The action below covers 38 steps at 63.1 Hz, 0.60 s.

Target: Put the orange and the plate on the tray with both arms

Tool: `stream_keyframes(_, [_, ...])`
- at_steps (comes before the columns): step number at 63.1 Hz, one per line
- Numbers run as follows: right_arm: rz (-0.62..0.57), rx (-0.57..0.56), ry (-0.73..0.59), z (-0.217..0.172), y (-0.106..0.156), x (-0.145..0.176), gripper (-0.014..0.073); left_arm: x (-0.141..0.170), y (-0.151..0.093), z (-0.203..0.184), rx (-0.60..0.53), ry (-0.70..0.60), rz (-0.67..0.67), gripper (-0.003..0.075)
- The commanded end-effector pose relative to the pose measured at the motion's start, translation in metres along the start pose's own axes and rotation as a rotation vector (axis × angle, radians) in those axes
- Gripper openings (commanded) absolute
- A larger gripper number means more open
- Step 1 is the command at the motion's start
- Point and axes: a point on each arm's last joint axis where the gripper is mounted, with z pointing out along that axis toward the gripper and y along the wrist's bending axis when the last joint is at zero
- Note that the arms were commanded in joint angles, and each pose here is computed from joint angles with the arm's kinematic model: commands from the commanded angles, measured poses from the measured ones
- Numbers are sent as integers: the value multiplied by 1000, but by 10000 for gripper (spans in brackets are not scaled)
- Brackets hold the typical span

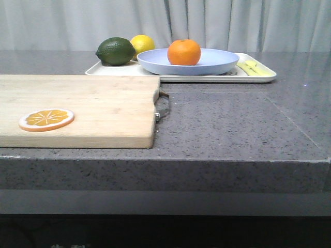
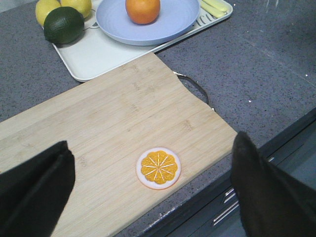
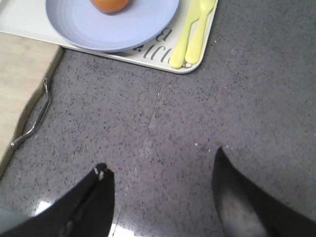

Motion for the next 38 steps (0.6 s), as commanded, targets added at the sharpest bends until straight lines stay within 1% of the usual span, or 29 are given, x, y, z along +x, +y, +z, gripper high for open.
stream_keyframes(1, [-21, 16, -134, -25, 3, 14, 455, -12, 1, -6, -5, -90, -9, 619])
stream_keyframes(22, [-26, 31, -289, -52, 8, 102, 455, -12, 1, -6, -5, -90, -9, 619])
stream_keyframes(30, [-27, 31, -307, -53, 9, 124, 455, -12, 1, -6, -5, -90, -9, 619])
stream_keyframes(38, [-25, 32, -305, -49, 8, 132, 455, -12, 1, -6, -5, -90, -9, 619])
